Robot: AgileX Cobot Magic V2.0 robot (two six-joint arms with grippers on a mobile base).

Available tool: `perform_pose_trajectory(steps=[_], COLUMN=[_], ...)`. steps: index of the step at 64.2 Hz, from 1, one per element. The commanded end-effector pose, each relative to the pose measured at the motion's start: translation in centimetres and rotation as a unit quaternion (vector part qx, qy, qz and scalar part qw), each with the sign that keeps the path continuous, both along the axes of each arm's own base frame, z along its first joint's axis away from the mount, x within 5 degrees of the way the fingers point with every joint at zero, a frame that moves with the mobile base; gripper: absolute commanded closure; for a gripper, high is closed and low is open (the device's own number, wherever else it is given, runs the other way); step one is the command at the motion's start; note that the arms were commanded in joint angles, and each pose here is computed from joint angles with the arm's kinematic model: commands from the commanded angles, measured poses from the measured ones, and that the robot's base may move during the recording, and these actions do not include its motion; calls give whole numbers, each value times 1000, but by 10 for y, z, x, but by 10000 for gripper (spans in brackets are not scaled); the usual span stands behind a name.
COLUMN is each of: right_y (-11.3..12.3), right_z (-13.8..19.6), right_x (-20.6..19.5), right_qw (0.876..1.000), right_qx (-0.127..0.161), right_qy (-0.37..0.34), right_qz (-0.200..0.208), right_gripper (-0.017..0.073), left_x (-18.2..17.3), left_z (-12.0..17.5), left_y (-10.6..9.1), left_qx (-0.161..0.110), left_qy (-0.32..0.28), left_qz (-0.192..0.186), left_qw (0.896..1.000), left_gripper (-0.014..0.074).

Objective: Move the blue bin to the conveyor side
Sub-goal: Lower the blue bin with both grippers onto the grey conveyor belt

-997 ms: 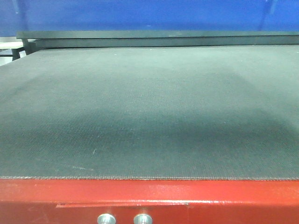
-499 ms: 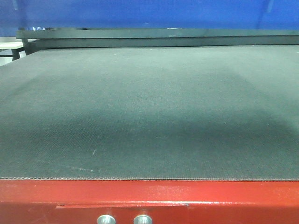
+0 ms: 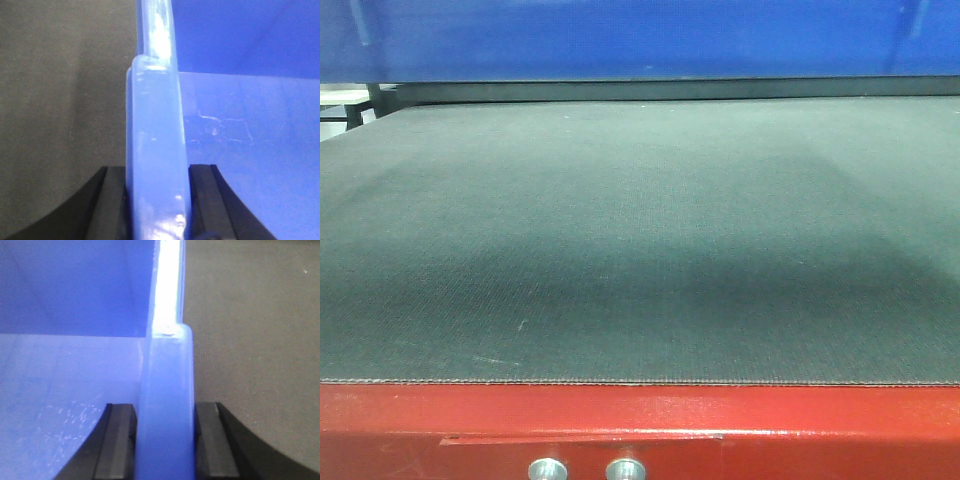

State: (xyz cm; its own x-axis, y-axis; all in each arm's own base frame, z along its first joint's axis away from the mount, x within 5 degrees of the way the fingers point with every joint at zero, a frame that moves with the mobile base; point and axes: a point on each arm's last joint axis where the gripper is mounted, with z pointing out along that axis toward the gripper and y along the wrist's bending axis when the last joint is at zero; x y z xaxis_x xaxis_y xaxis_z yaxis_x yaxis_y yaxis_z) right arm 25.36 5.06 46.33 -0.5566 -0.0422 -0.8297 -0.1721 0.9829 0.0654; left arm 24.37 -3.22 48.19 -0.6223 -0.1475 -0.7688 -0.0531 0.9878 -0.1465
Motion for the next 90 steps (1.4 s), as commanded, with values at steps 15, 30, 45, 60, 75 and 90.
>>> perform_pose_trajectory(steps=[15,30,45,60,75,90], right_y=[9,16,18,21,22,23], right_z=[-21,-62,-78,-96,-107,-117], right_x=[57,94,115,130,136,142], right_qw=[999,1000,1000,1000,999,999], right_qx=[0,-11,-18,-21,-24,-26], right_qy=[-34,23,8,21,35,47], right_qz=[-1,0,-2,-2,-2,-2], right_gripper=[648,648,648,648,648,632], left_x=[62,114,142,155,162,165], left_z=[-20,-65,-93,-109,-118,-128], left_y=[-12,-21,-25,-28,-29,-30], left_qx=[4,10,16,18,18,19], left_qy=[-46,-17,-6,5,10,28], left_qz=[-11,-16,-18,-20,-21,-20], left_qw=[999,1000,1000,1000,1000,999], left_gripper=[612,612,612,612,612,598])
